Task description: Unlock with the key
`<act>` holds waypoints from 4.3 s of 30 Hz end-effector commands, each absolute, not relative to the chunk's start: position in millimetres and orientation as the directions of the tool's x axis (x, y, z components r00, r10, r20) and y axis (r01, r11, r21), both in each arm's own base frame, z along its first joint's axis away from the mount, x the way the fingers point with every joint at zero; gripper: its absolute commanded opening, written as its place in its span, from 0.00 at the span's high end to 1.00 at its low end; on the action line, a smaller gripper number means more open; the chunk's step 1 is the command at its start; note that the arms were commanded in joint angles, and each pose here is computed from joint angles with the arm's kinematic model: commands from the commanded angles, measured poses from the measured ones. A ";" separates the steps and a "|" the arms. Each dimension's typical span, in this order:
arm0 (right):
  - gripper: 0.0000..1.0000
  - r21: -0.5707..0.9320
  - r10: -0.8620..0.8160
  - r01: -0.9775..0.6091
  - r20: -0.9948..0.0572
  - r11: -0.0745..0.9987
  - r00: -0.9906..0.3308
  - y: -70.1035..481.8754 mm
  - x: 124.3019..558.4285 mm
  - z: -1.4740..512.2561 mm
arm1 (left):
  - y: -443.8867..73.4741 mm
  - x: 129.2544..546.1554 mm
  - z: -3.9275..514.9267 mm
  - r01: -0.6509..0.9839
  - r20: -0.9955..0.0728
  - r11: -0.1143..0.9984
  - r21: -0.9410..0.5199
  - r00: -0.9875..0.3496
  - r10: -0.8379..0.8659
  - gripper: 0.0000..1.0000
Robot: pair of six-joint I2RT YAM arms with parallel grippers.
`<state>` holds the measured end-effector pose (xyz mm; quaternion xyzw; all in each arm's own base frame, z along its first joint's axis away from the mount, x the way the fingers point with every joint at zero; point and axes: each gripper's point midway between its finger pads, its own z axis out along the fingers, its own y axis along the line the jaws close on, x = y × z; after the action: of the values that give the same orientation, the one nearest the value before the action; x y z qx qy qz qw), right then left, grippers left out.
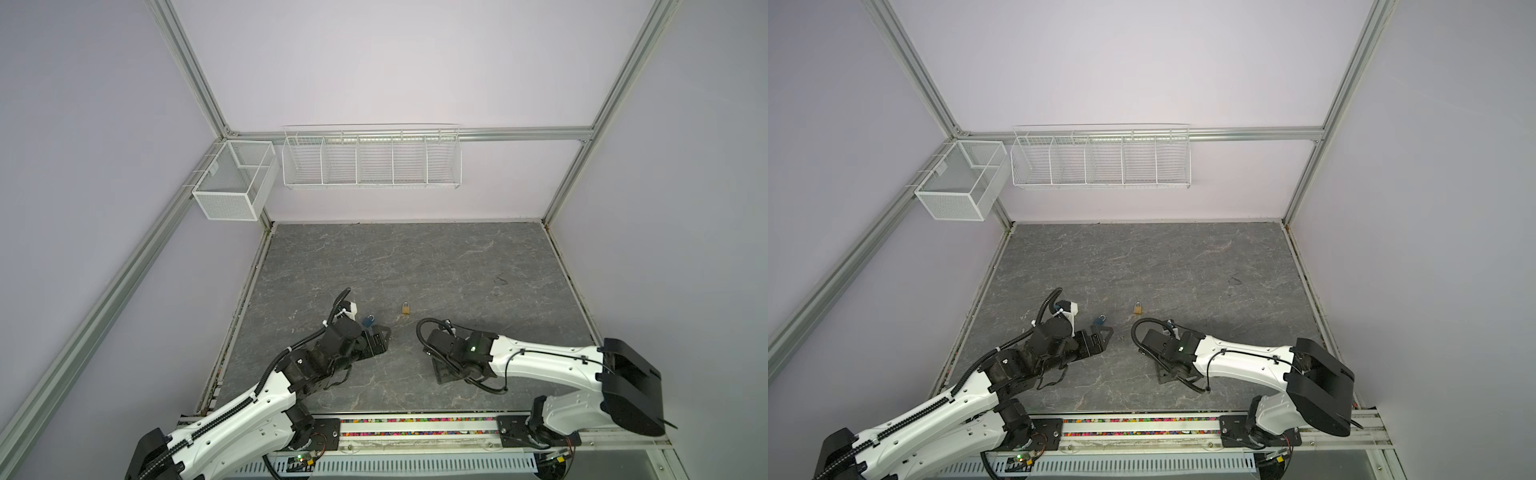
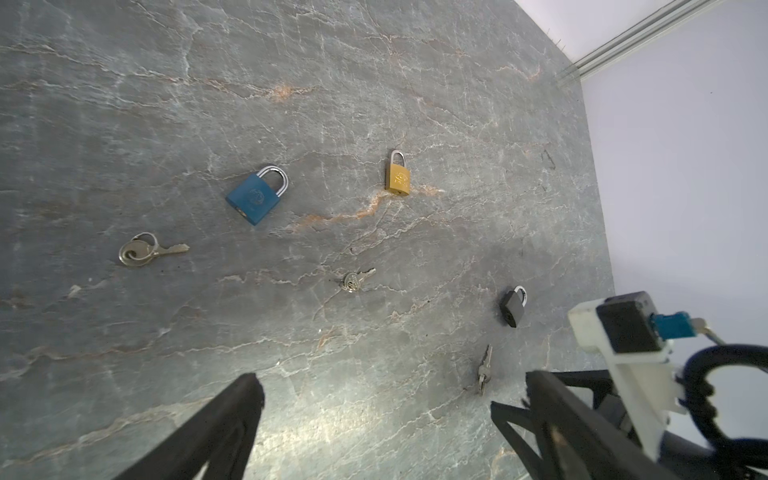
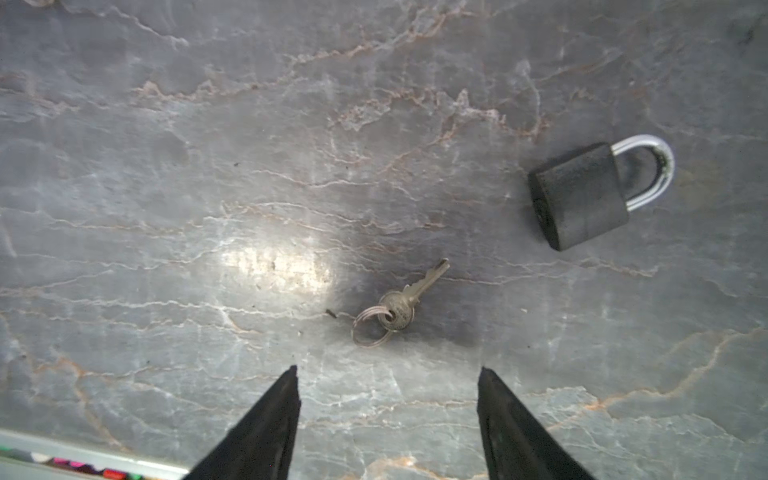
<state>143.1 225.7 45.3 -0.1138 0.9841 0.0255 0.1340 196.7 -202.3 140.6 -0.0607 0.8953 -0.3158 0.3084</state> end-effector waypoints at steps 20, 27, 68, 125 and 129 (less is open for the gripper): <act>0.63 -0.034 -0.126 -0.121 -0.299 0.992 -0.946 236.0 149.5 21.4 | -198.7 197.0 143.2 0.063 -0.509 0.791 -0.608 -0.795 -0.328 0.01; 0.72 -0.054 -0.129 -0.119 -0.297 0.991 -0.946 232.6 149.7 17.5 | -202.6 197.7 142.1 0.066 -0.504 0.790 -0.609 -0.802 -0.321 0.01; 0.93 -0.029 -0.223 -0.230 -0.395 0.973 -0.891 229.3 157.9 39.9 | -211.4 193.8 155.2 0.024 -0.420 0.687 -0.727 -0.806 -0.416 0.01; 0.94 -0.056 -0.458 -0.810 -0.847 0.584 -0.271 266.1 141.5 225.5 | -371.6 171.2 234.6 0.295 -0.350 0.406 -0.865 -0.934 -0.066 0.79; 0.93 -0.057 -0.460 -0.811 -0.846 0.583 -0.271 266.4 141.4 224.4 | -371.6 171.9 233.2 0.295 -0.351 0.411 -0.863 -0.934 -0.067 0.89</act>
<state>139.1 263.6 216.5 -0.4081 0.7806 0.2022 0.4281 172.6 -367.1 225.0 0.0651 0.8315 -0.5265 0.1648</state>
